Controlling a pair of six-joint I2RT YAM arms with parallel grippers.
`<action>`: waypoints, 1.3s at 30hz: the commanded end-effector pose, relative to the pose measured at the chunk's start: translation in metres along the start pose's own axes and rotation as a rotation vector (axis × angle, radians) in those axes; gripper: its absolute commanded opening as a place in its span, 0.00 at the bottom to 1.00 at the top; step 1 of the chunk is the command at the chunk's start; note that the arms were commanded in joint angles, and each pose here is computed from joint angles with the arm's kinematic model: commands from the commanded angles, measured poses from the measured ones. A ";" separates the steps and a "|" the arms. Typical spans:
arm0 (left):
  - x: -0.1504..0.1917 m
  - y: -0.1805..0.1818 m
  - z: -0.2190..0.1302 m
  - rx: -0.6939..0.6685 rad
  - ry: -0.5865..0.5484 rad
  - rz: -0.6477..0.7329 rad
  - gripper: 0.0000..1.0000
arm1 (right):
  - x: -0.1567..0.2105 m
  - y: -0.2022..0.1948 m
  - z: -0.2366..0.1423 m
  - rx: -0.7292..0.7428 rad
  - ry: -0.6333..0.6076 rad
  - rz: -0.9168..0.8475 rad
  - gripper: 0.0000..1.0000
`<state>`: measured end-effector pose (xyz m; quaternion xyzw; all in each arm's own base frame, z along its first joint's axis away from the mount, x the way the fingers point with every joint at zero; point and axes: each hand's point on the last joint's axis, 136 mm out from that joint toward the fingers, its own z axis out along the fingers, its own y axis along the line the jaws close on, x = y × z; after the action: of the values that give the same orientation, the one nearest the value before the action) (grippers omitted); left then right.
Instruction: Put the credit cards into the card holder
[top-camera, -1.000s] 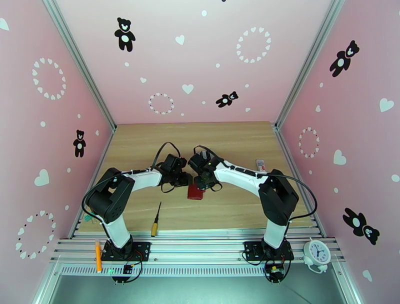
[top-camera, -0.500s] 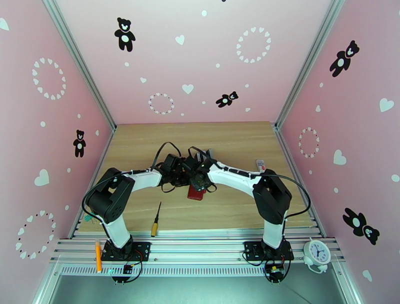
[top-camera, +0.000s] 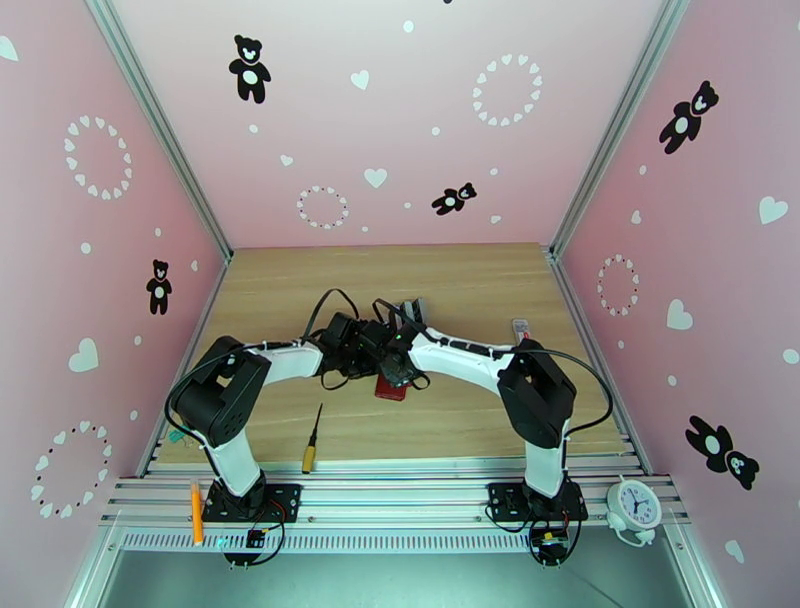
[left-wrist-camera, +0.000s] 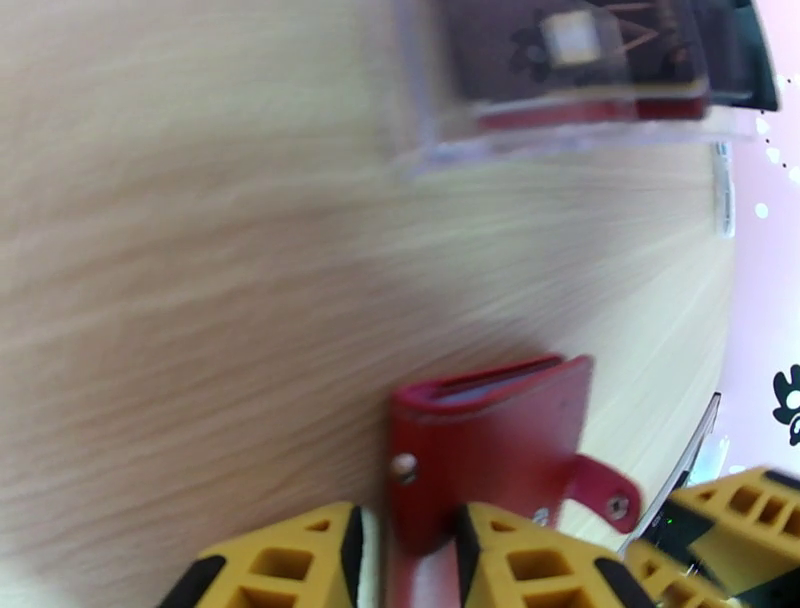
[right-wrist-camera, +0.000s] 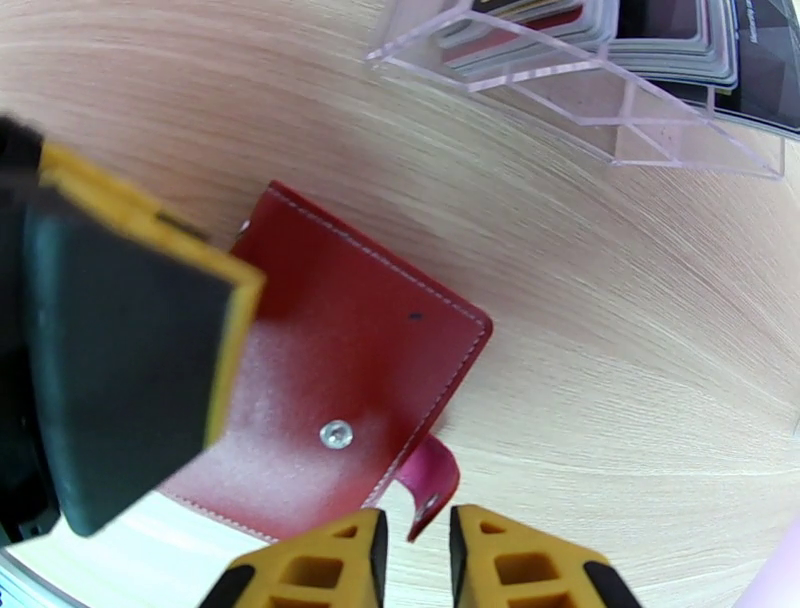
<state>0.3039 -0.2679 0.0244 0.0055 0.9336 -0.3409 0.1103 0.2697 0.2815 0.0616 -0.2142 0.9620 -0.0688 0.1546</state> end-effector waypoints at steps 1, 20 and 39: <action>0.007 0.004 -0.007 -0.015 -0.010 -0.027 0.34 | 0.003 -0.003 0.005 0.037 0.017 -0.005 0.23; 0.043 -0.013 -0.007 -0.010 0.019 -0.009 0.35 | 0.012 -0.010 0.010 0.058 0.024 -0.011 0.19; 0.042 -0.021 -0.007 0.007 0.025 -0.003 0.35 | 0.010 -0.015 0.011 0.041 0.011 0.016 0.09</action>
<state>0.2599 -0.2773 0.0237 0.0021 0.9369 -0.3383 0.0882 0.2726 0.2656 0.0501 -0.2071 0.9623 -0.0895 0.1522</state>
